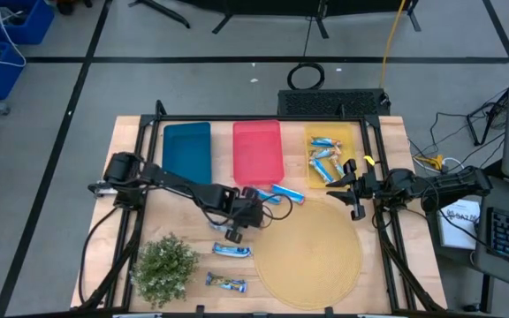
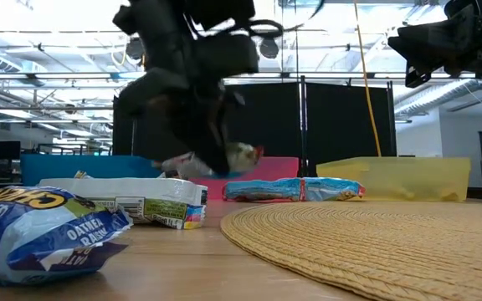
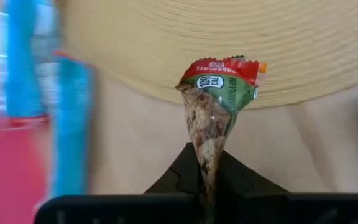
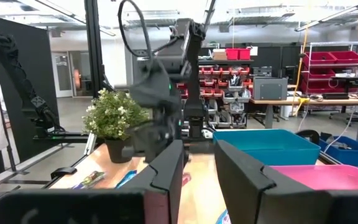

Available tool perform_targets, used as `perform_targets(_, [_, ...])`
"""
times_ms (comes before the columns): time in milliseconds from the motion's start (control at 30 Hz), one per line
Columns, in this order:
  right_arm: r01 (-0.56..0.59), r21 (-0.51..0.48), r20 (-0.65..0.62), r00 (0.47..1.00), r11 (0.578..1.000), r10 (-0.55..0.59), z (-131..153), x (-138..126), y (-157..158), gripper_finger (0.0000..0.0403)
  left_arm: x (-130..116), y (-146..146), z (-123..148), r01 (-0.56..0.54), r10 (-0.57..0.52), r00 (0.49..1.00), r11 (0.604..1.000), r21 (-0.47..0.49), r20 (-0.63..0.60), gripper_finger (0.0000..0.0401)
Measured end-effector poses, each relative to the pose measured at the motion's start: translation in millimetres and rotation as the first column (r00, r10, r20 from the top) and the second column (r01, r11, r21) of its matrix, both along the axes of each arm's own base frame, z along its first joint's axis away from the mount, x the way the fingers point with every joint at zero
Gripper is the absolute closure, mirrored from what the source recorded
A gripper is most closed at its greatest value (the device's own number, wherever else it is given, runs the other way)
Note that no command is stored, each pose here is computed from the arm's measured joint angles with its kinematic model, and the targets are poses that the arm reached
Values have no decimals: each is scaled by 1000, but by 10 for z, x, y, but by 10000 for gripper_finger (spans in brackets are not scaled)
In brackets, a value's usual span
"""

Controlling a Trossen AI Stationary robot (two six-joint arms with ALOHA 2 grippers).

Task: Pick and place Granola Bars by type
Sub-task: Put the red granola bar into the pink bin

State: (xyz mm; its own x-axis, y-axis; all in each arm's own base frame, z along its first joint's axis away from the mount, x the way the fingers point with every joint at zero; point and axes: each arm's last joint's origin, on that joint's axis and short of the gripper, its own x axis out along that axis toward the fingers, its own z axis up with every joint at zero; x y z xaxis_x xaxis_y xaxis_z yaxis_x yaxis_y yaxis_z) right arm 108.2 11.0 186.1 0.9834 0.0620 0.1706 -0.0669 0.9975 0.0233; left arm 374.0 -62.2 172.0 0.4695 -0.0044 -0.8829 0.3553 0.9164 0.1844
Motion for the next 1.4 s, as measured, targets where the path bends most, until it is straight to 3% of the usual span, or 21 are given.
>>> perform_targets(233, [0, 0, 0, 1000, 1000, 0, 1, 0, 0, 316, -134, 130, 541, -53, 14, 986, 971, 235, 166, 386])
perform_targets(300, [0, 0, 0, 1000, 1000, 0, 1, 0, 0, 316, -155, 300, 669, -122, 58, 976, 946, 301, 210, 386])
perform_targets(400, [0, 0, 0, 1000, 1000, 0, 3, 0, 0, 316, -150, 628, 796, -188, 102, 958, 929, 317, 267, 384])
perform_targets(533, [0, 0, -2, 1000, 1000, 0, 1, 1, 0, 317, -132, 1159, 779, -218, 141, 950, 939, 265, 280, 388])
perform_targets(700, [0, 0, -4, 1000, 1000, 0, -1, 3, 0, 316, -149, 1769, 781, -190, 163, 905, 981, 30, 392, 381])
perform_targets(867, [0, -1, -5, 1000, 1000, 0, -3, 4, 0, 316, -228, 2154, 756, -195, 256, 862, 964, -180, 437, 381])
perform_targets(1067, [0, -1, -5, 1000, 1000, 0, -2, 4, 0, 316, -281, 2324, 620, -335, 413, 839, 905, -262, 353, 372])
perform_targets(1133, [0, -1, -5, 1000, 1000, 0, -3, 4, 0, 317, -293, 2337, 576, -372, 456, 831, 881, -292, 319, 347])
perform_targets(1400, [0, -1, -5, 1000, 1000, 0, -2, 4, 0, 316, -210, 2238, 536, -365, 460, 832, 875, -317, 311, 221])
